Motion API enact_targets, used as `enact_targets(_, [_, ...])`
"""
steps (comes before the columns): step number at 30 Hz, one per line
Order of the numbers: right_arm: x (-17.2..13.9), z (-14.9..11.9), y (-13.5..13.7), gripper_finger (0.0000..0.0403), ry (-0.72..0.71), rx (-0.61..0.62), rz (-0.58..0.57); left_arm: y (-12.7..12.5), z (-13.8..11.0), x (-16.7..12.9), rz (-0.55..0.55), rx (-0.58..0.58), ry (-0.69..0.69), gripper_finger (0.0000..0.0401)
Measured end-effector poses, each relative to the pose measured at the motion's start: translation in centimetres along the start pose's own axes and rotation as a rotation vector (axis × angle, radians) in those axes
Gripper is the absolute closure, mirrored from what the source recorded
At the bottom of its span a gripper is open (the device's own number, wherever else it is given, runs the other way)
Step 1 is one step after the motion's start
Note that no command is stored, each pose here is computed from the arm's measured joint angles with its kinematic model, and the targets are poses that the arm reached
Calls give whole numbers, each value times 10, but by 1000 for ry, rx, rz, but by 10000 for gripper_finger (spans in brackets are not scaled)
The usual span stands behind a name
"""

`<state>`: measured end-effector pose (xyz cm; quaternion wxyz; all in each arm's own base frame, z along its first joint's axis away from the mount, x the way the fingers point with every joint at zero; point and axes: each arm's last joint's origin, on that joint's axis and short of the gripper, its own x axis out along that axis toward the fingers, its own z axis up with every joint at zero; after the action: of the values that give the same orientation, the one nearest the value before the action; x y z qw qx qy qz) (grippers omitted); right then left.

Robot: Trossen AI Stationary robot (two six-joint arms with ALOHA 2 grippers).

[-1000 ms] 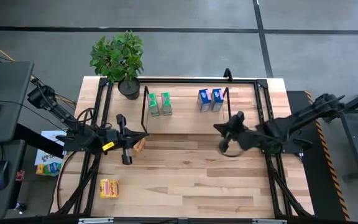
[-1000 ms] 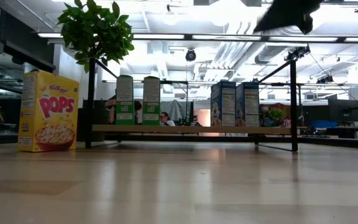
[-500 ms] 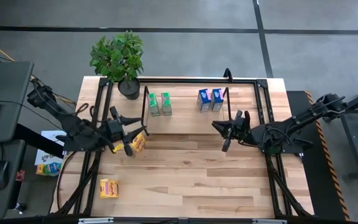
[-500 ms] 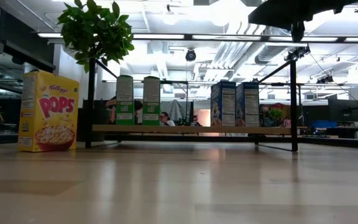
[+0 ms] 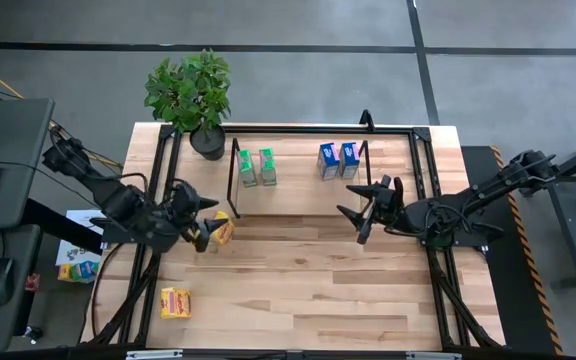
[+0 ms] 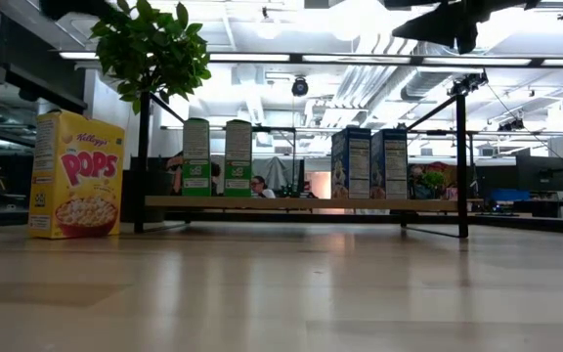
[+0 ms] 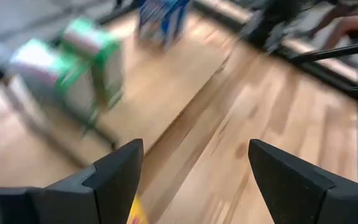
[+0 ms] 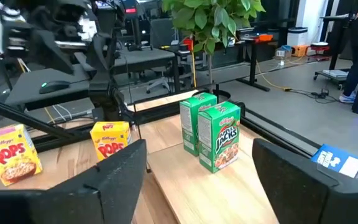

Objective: Stack cereal on shelf
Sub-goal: Put the top yellow cereal box on the shelf

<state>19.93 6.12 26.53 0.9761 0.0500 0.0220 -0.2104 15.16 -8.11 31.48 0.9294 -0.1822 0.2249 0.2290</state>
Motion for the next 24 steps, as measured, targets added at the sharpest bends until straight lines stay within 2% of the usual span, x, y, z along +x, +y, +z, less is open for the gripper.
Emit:
enact_targets(5, [0,-1,0,107,7,-5,5,7,-13,11,139,-96,128,118])
enact_targets(12, [0,-1,0,107,8,-6,5,4,-27,42,311,-95,276,117])
enact_targets(24, [0,-5,-1,107,39,-15,0,-2,-43,74,413,-72,449,117])
